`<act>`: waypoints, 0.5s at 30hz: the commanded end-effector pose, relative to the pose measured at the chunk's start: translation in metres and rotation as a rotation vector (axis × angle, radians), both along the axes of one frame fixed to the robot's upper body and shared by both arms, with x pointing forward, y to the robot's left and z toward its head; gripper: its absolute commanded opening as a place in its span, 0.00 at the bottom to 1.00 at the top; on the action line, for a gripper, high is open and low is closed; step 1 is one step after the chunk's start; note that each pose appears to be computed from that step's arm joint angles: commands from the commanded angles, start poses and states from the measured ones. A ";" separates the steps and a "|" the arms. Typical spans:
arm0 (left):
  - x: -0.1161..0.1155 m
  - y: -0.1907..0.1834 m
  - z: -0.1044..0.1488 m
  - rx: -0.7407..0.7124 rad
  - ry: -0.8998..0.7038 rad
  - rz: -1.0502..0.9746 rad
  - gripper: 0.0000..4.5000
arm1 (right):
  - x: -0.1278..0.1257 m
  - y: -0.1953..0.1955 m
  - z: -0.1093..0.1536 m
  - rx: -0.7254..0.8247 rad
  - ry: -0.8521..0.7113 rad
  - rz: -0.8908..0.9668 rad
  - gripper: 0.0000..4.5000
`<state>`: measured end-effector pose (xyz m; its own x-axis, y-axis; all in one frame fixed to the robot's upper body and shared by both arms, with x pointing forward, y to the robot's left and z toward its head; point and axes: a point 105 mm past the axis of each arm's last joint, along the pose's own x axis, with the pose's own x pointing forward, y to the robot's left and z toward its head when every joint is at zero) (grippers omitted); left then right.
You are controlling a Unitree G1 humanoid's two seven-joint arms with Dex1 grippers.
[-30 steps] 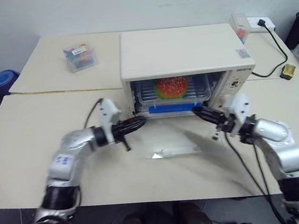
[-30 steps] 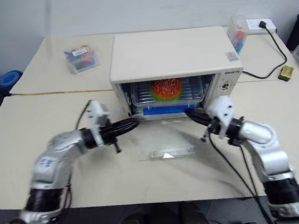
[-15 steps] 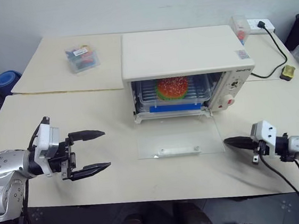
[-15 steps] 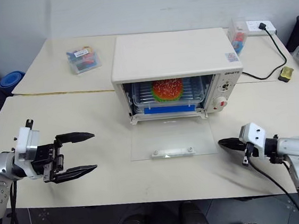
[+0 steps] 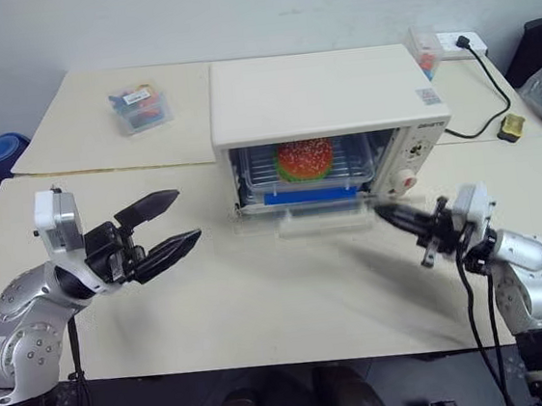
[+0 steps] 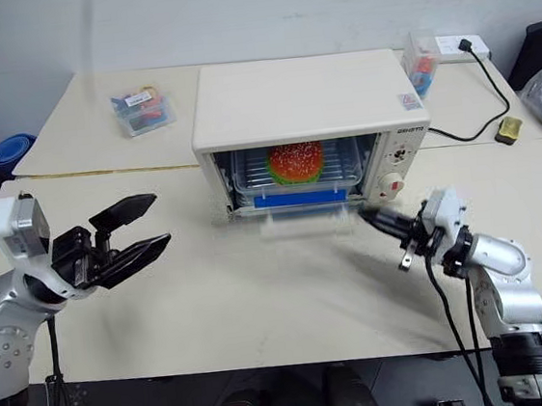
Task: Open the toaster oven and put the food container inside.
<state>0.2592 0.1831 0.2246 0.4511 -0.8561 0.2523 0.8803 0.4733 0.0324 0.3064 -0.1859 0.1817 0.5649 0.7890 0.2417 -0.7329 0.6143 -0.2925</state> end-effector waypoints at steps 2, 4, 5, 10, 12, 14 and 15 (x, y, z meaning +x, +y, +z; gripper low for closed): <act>0.009 0.009 -0.012 0.189 -0.092 0.154 1.00 | 0.008 0.005 0.047 0.153 -0.066 -0.003 0.04; 0.006 0.017 -0.028 0.284 -0.098 0.157 1.00 | 0.006 0.008 0.046 0.127 -0.039 0.040 0.14; 0.004 0.024 -0.037 0.329 -0.100 0.162 1.00 | 0.002 0.009 0.042 0.083 -0.039 0.060 0.19; -0.015 0.053 -0.068 0.461 -0.043 0.192 1.00 | -0.023 -0.001 0.007 -0.216 -0.012 0.181 0.53; -0.024 0.058 -0.076 0.489 -0.012 0.184 1.00 | -0.035 -0.010 -0.009 -0.337 0.008 0.228 0.69; -0.028 0.063 -0.080 0.527 -0.010 0.204 1.00 | -0.039 -0.021 -0.017 -0.379 0.027 0.222 0.85; -0.028 0.064 -0.081 0.534 -0.011 0.212 1.00 | -0.040 -0.026 -0.019 -0.382 0.035 0.212 0.92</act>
